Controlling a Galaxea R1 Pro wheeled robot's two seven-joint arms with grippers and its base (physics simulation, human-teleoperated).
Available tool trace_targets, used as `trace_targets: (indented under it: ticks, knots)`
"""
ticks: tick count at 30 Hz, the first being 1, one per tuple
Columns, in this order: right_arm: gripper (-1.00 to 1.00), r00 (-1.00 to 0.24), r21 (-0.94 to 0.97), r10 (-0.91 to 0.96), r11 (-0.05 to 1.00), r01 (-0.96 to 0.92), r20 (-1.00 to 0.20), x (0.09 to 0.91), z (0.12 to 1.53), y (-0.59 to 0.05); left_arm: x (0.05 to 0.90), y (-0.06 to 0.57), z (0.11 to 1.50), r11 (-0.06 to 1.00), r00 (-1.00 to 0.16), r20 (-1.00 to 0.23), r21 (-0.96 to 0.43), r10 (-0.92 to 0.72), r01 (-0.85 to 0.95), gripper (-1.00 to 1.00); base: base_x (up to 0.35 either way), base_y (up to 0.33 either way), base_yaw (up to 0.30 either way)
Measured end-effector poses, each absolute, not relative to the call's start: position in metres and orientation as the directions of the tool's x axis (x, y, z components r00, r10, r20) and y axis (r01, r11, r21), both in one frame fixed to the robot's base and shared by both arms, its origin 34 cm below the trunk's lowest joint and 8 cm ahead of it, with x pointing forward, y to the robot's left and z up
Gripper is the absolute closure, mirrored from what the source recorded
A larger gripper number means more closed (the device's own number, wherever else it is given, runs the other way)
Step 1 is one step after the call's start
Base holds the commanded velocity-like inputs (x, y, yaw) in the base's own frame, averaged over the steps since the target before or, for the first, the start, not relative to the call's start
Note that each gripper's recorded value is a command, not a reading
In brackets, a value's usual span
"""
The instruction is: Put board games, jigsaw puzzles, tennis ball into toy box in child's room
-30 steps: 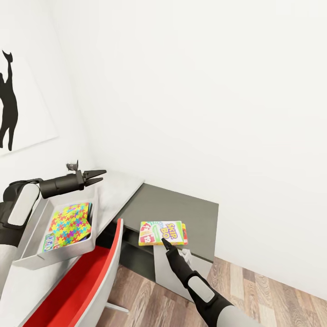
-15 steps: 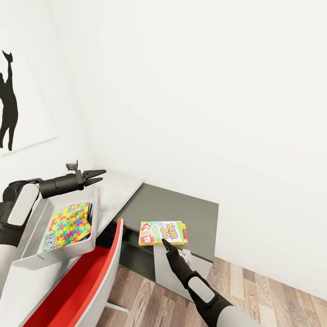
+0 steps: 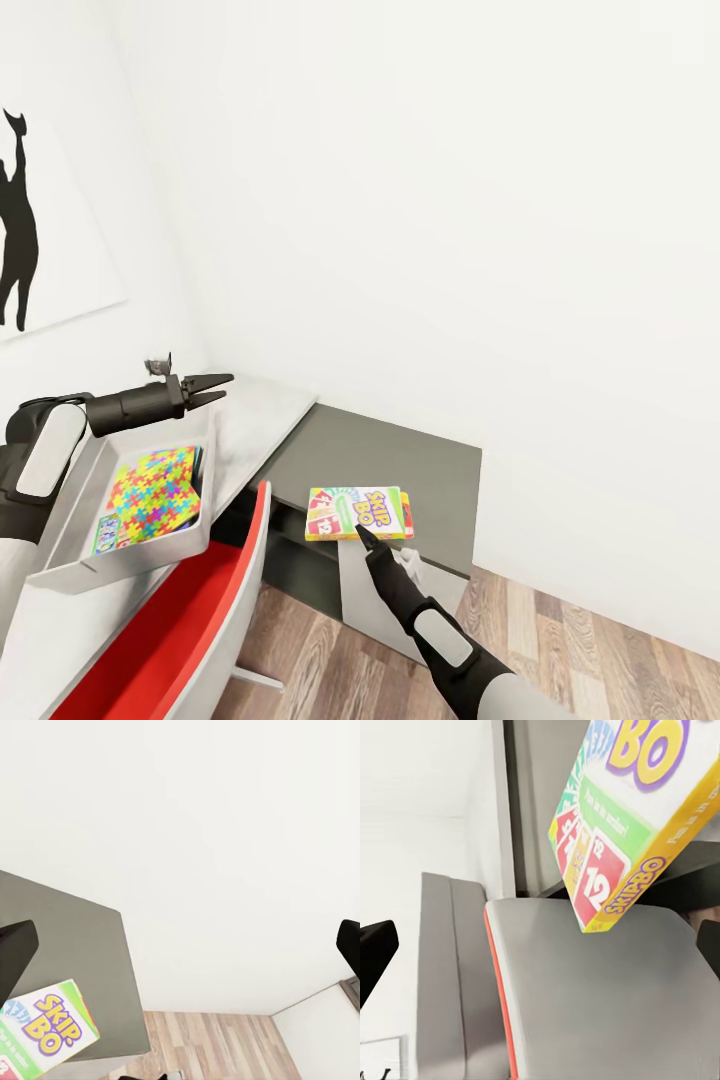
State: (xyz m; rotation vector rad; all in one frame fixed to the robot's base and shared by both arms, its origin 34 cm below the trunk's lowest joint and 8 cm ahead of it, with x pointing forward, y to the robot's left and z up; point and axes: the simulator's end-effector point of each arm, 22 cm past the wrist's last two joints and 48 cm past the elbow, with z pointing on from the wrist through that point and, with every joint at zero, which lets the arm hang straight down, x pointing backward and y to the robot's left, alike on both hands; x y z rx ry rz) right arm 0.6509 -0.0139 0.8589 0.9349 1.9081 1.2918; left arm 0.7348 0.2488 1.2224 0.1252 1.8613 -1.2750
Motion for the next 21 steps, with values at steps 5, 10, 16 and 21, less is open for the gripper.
trace_targets:
  ticks: [5, 10, 16, 21]
  knots:
    - [-1.00, -0.540, 0.947, 0.834, 0.258, 0.193, -0.117, 0.653, 0.857, -0.013, 0.737, 0.249, 1.219, 0.474, -0.631, -0.687, -0.717, -0.361, 0.510, -1.00, 0.000, 0.000, 0.000]
    - [-1.00, -0.540, 0.947, 0.833, 0.257, 0.191, -0.117, 0.655, 0.854, -0.013, 0.739, 0.248, 1.215, 0.473, -0.631, -0.687, -0.718, -0.360, 0.511, -1.00, 0.000, 0.000, 0.000]
    - [-1.00, -0.541, 0.944, 0.833, 0.263, 0.201, -0.117, 0.655, 0.845, -0.015, 0.741, 0.248, 1.211, 0.473, -0.631, -0.687, -0.718, -0.360, 0.511, -1.00, 0.000, 0.000, 0.000]
    - [-1.00, -0.539, 0.941, 0.834, 0.268, 0.208, -0.118, 0.655, 0.837, -0.016, 0.743, 0.247, 1.207, 0.471, -0.632, -0.686, -0.718, -0.360, 0.512, -1.00, 0.000, 0.000, 0.000]
